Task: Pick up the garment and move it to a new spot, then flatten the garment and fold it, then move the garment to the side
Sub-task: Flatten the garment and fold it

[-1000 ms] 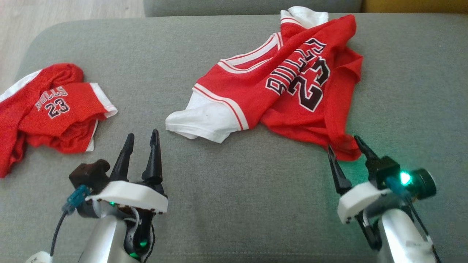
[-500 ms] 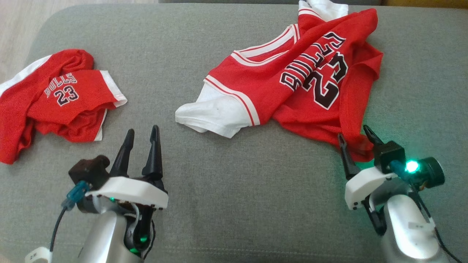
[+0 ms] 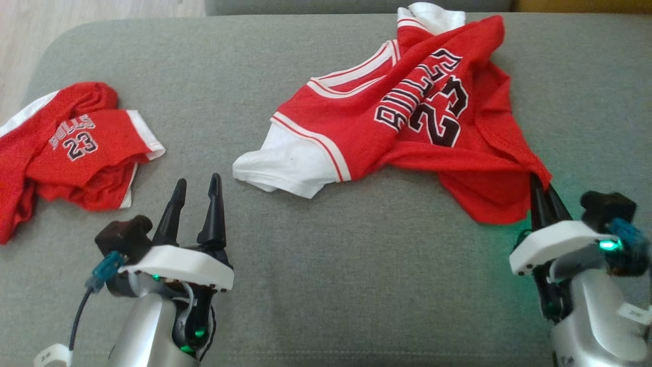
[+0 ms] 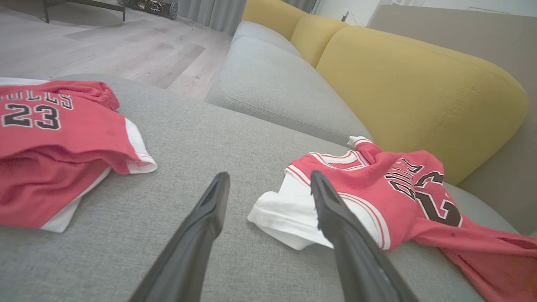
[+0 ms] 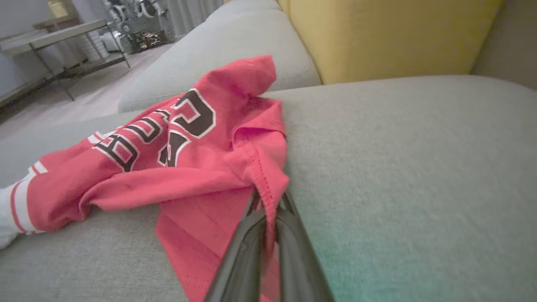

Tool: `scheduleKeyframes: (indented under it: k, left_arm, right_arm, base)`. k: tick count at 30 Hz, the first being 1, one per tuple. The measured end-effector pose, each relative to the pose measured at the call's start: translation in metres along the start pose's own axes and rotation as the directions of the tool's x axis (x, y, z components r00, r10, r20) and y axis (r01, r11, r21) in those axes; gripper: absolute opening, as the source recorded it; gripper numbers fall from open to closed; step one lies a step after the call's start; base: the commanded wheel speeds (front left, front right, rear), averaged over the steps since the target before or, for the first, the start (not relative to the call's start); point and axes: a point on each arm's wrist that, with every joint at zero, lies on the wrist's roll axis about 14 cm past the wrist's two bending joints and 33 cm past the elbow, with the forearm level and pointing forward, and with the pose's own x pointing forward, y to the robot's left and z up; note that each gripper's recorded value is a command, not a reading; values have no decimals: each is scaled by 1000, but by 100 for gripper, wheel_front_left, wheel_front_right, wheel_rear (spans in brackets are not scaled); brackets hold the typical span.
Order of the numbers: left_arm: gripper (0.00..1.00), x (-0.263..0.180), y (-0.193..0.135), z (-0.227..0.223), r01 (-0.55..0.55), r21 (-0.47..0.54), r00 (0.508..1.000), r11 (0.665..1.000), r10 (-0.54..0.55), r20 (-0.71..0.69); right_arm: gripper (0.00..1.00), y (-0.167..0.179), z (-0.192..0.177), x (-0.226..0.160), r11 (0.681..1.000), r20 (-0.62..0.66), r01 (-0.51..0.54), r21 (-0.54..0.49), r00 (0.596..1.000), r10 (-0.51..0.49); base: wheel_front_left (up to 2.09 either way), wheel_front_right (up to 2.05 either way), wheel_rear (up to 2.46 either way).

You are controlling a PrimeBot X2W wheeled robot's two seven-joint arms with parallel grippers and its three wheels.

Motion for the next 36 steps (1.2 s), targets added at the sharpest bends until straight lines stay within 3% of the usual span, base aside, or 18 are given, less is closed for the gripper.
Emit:
scheduleKeyframes:
  k: [3,4,5,9,18,24,32,36]
  left_arm:
    - [100,2,-7,0,19,-1,1000,1000,-19,-1]
    - [100,2,-9,-1,25,-1,1000,1000,-25,-1]
    - [100,3,-11,-1,30,-2,1000,1000,-30,-2]
    - [100,5,-17,-2,48,-3,999,999,-48,-5]
    - [100,6,-24,-2,70,-3,998,998,-70,-5]
    - [100,5,-30,2,83,-1,997,997,-83,6]
    - [100,0,-31,-1,85,-3,996,996,-85,-1]
    - [100,0,-29,-3,82,-4,997,997,-82,-7]
  right_arm:
    - [4,-20,-11,-12,994,-34,62,87,998,-59]
    - [44,-30,-15,-16,989,-47,94,113,995,-89]
    - [100,-41,-20,-20,981,-68,133,139,990,-124]
    - [100,-81,-34,-36,955,-123,259,141,962,-243]
    - [100,-116,-31,-51,928,-106,362,86,930,-353]
    - [100,-90,-17,-47,956,-25,278,90,961,-277]
    - [100,-68,-49,-69,962,-81,229,148,972,-219]
    - [100,-45,-47,-61,971,-76,159,177,986,-148]
  base:
    - [0,0,0]
    - [0,0,0]
    - [0,0,0]
    - [0,0,0]
    - [0,0,0]
    - [0,0,0]
    - [0,0,0]
    - [0,0,0]
